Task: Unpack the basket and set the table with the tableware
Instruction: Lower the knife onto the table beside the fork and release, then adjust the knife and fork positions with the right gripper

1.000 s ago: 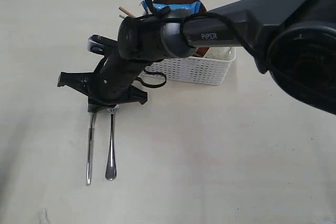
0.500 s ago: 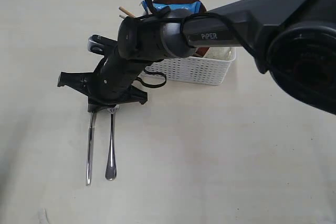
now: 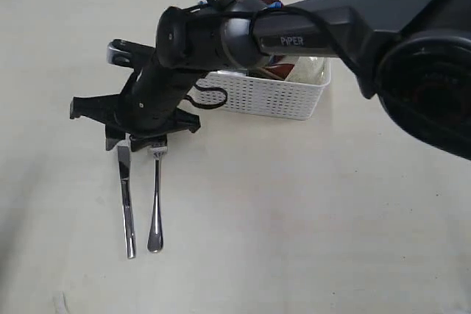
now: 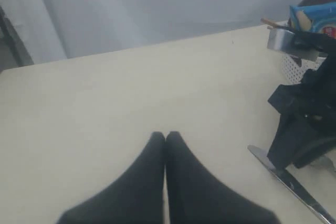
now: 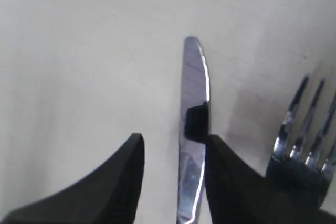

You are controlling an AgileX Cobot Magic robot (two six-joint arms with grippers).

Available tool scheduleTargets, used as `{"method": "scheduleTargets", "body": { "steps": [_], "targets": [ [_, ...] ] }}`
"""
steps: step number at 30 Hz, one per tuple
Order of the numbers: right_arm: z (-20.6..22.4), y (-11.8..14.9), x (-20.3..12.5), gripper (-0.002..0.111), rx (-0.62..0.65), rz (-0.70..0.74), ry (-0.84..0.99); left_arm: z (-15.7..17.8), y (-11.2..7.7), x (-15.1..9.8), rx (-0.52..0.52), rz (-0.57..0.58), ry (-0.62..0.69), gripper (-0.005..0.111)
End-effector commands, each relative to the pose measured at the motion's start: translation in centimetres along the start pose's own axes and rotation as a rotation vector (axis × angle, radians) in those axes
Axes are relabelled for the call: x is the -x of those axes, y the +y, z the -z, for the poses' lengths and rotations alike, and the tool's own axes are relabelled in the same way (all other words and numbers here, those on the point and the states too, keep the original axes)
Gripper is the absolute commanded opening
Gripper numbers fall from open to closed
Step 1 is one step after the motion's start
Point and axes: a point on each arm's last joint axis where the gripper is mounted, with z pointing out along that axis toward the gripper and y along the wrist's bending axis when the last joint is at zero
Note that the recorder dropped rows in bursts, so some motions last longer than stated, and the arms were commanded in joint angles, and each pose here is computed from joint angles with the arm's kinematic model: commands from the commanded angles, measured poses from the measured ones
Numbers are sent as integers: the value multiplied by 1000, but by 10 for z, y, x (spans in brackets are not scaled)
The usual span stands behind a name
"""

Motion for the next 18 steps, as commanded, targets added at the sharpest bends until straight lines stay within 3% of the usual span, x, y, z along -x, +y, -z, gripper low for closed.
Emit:
{"method": "scheduleTargets", "body": {
  "steps": [1, 9, 15, 18],
  "targets": [
    [31, 16, 11, 36, -34, 129, -13, 0, 0, -1, -1, 3, -2, 0],
    [43, 42, -32, 36, -362, 304, 100, 0, 0, -1, -1, 3, -2, 0],
    [21, 64, -60, 36, -348, 345, 115, 0, 0, -1, -1, 3, -2, 0],
    [11, 60, -62, 36, -366, 310, 126, 0, 0, -1, -1, 3, -2, 0]
  ]
}}
